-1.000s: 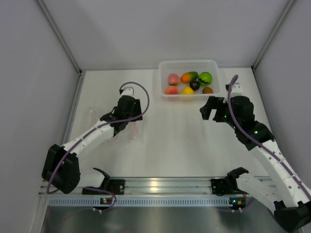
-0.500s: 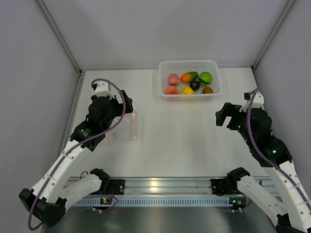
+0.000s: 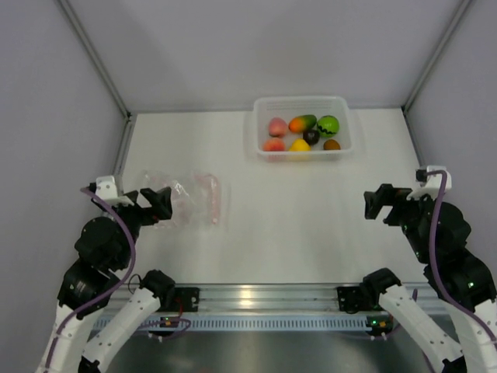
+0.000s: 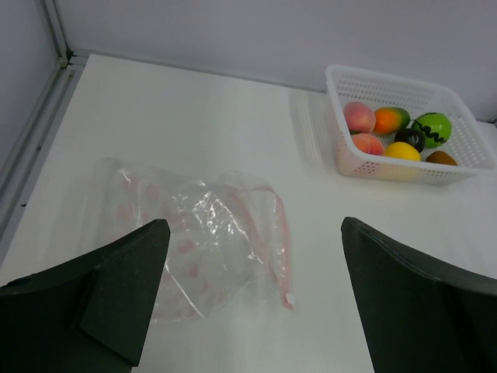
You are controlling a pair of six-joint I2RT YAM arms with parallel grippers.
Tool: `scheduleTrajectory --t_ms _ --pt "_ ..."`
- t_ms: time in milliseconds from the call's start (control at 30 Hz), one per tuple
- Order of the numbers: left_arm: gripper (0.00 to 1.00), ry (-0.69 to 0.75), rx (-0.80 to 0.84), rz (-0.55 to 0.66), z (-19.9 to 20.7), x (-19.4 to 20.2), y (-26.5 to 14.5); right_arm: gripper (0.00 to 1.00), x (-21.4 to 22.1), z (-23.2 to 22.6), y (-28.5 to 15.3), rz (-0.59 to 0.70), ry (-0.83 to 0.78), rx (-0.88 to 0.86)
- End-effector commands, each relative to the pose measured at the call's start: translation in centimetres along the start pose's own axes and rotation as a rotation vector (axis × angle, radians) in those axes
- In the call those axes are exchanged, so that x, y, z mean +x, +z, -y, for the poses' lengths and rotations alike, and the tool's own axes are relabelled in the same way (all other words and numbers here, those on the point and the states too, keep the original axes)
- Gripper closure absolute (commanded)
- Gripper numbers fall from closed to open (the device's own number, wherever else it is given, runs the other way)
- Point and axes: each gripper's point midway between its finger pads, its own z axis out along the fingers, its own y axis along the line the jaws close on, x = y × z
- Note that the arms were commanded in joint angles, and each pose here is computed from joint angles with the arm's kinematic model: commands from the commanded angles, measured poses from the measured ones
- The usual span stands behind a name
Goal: Open the zip-top bag and remove the fake food
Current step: Reset both arms
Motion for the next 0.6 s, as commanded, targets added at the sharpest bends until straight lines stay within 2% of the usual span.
scheduleTrajectory --t_ms 0,167,567 --pt "0.02 0.076 -0.062 -0.029 -2.5 0.6 -2.3 0.01 -0.3 1.3 -1.3 0.008 -0.054 0.039" --pt "0.02 0.084 -0.129 0.004 -4.6 0.3 -4.3 0.01 -0.7 2.2 -2.5 0.048 -0.034 0.062" --pt "0.02 0.090 -0.089 0.048 -4.8 -0.6 -5.9 0.00 -0.4 3.4 -3.3 0.064 -0.050 0.109"
